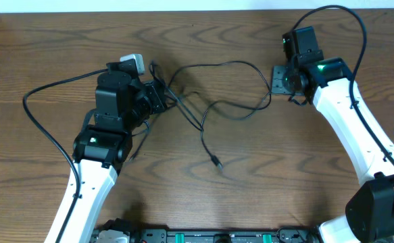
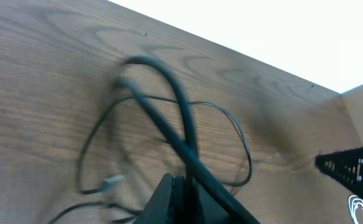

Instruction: Untangle cables

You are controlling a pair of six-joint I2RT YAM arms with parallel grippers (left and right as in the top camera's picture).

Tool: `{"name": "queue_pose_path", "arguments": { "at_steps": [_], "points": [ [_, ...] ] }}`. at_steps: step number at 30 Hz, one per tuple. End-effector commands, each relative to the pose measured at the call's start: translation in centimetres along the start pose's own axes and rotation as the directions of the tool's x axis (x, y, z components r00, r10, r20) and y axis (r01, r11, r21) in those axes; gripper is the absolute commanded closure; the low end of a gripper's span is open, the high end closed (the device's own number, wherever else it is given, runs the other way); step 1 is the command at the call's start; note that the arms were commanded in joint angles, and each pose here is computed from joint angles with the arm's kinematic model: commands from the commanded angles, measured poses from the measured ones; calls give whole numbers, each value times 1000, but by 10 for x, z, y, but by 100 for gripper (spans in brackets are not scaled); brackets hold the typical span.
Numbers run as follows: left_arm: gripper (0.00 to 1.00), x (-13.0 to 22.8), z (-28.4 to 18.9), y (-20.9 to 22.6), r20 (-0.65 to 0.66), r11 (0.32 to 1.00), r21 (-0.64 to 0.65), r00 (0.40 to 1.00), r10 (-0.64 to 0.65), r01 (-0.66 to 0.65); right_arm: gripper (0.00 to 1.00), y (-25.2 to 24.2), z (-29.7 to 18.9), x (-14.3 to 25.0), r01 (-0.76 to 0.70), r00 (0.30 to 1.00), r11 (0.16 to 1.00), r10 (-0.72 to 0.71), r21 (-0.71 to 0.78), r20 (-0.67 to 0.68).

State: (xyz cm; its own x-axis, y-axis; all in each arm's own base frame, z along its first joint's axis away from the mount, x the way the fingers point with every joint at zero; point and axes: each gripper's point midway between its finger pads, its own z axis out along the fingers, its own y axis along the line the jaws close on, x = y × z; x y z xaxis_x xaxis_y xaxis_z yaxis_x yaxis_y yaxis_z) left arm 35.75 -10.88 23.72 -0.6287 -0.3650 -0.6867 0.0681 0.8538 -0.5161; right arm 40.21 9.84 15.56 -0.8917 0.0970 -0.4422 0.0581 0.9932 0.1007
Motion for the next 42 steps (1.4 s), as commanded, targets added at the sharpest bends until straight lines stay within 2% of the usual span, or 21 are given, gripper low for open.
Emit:
{"name": "queue_pose_path", "arguments": {
  "at_steps": [1, 2, 3, 4, 6, 8, 10, 13, 15, 17, 19, 20, 23, 26, 29, 33, 36, 39, 42],
  "points": [
    [92, -3, 0, -9, 6, 999, 53, 1000, 13, -14, 36, 44, -22, 6, 1, 999, 956, -15, -294, -47],
    [92, -5, 0, -14, 9, 997, 80, 1000, 18, -19, 35, 54, -26, 8, -6, 998, 934, -17, -358, -63],
    [92, -7, -2, -29, 13, 987, 156, 999, 32, -33, 34, 78, -39, 11, 11, 995, 855, -60, -518, -77],
    [92, -8, -4, -38, 15, 978, 201, 999, 46, -48, 33, 94, -49, 13, 43, 992, 790, -104, -611, -65],
    [92, -10, -9, -56, 23, 950, 298, 996, 86, -89, 31, 111, -63, 16, 81, 987, 707, -154, -702, -41],
    [92, -12, -14, -71, 32, 921, 373, 994, 106, -110, 26, 114, -62, 17, 89, 986, 711, -161, -697, -39],
    [92, -13, -19, -83, 42, 891, 436, 991, 125, -130, 16, 112, -52, 20, 49, 989, 763, -127, -645, -75],
    [92, -14, -29, -101, 62, 835, 524, 986, 157, -166, 14, 113, -40, 24, -46, 988, 809, -51, -587, -146],
    [92, -17, -36, -111, 87, 798, 570, 980, 177, -194, 12, 120, -38, 26, 26, 989, 797, -109, -603, -102],
    [92, -20, -41, -119, 115, 770, 598, 975, 190, -221, 9, 127, -36, 28, 211, 966, 757, -258, -619, 14],
    [92, -23, -42, -120, 126, 765, 603, 974, 190, -227, 3, 129, -34, 33, 308, 938, 724, -340, -617, 70],
    [92, -24, -43, -121, 130, 764, 605, 974, 186, -226, 1, 130, -30, 40, 424, 888, 672, -441, -608, 132],
    [92, -27, -45, -122, 141, 762, 606, 974, 180, -228, 1, 125, -22, 55, 572, 791, 576, -576, -584, 207],
    [92, -38, -49, -121, 151, 766, 613, 980, 129, -195, 1, 121, -13, 63, 634, 739, 526, -628, -568, 244],
    [92, -52, -55, -121, 177, 761, 625, 981, 83, -177, 1, 125, -3, 65, 654, 728, 508, -624, -561, 284],
    [92, -64, -75, -135, 202, 692, 698, 978, 59, -186, 1, 147, 11, 76, 700, 696, 456, -611, -550, 378],
    [92, -64, -83, -142, 209, 653, 729, 975, 70, -203, 1, 146, 21, 70, 695, 711, 512, -594, -504, 377],
    [92, -68, -89, -145, 234, 640, 735, 970, 68, -222, 1, 133, 35, 64, 656, 753, 616, -573, -436, 324],
    [92, -79, -94, -142, 287, 638, 724, 956, 68, -262, 1, 126, 40, 68, 616, 786, 660, -552, -431, 278]
  ]
}}
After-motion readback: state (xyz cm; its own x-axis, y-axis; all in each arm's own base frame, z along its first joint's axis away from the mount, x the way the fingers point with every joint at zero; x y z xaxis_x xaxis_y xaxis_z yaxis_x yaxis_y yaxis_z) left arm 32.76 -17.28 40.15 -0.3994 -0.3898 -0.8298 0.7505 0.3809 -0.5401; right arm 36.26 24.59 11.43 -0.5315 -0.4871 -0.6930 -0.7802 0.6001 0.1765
